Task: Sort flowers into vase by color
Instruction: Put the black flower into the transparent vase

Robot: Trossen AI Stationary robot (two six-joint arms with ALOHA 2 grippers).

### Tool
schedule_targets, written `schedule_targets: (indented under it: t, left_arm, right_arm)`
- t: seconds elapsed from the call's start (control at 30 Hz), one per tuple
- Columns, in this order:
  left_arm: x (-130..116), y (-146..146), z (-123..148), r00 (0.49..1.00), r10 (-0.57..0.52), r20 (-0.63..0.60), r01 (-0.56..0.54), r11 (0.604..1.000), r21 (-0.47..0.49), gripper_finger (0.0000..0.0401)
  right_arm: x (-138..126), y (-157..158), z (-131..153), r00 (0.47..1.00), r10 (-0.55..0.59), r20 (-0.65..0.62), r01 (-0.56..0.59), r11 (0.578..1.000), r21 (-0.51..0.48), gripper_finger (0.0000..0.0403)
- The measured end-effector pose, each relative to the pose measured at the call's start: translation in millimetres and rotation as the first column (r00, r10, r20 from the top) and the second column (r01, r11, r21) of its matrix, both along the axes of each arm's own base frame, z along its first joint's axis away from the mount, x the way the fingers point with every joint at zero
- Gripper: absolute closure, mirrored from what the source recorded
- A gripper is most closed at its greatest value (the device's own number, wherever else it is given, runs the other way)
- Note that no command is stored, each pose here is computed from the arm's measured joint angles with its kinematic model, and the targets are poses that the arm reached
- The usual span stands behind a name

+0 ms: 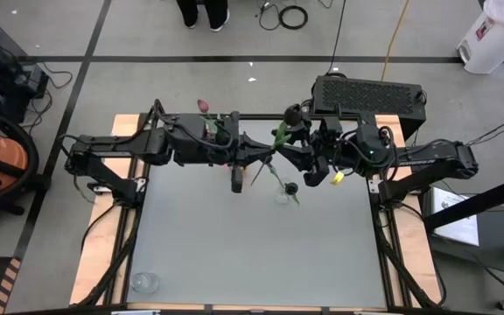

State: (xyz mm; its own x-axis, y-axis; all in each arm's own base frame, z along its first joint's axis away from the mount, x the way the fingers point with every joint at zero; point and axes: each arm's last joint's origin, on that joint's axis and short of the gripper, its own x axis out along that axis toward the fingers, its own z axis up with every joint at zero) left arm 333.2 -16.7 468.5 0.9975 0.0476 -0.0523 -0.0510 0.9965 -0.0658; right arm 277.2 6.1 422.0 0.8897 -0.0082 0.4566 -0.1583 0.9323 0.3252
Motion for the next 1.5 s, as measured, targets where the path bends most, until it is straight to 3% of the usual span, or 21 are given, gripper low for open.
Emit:
schedule_targets:
  t: [0.33,0.9,1.27,1.5]
  left_arm:
    - [-0.7,-1.2,0.9,1.0,-0.026,0.005,0.026,1.0,-0.001,0.0401]
    - [-0.8,-3.2,0.6,1.0,-0.031,0.002,0.031,1.0,-0.003,0.0401]
    - [-0.9,-3.5,-0.3,0.999,-0.033,-0.007,0.033,0.999,-0.009,0.0398]
    - [-1.3,-4.3,-3.3,0.999,-0.033,-0.037,0.031,0.998,-0.054,0.0345]
  right_arm:
    - [0.6,0.3,-1.2,1.0,0.01,-0.014,-0.01,1.0,0.012,0.0212]
    - [0.3,0.8,-1.0,1.0,0.007,-0.013,-0.007,1.0,-0.017,0.0394]
    - [0.7,2.0,-1.9,1.0,0.02,-0.024,-0.021,0.999,-0.043,0.0401]
    - [1.5,2.0,-3.0,0.999,0.02,-0.035,-0.022,0.999,-0.043,0.0402]
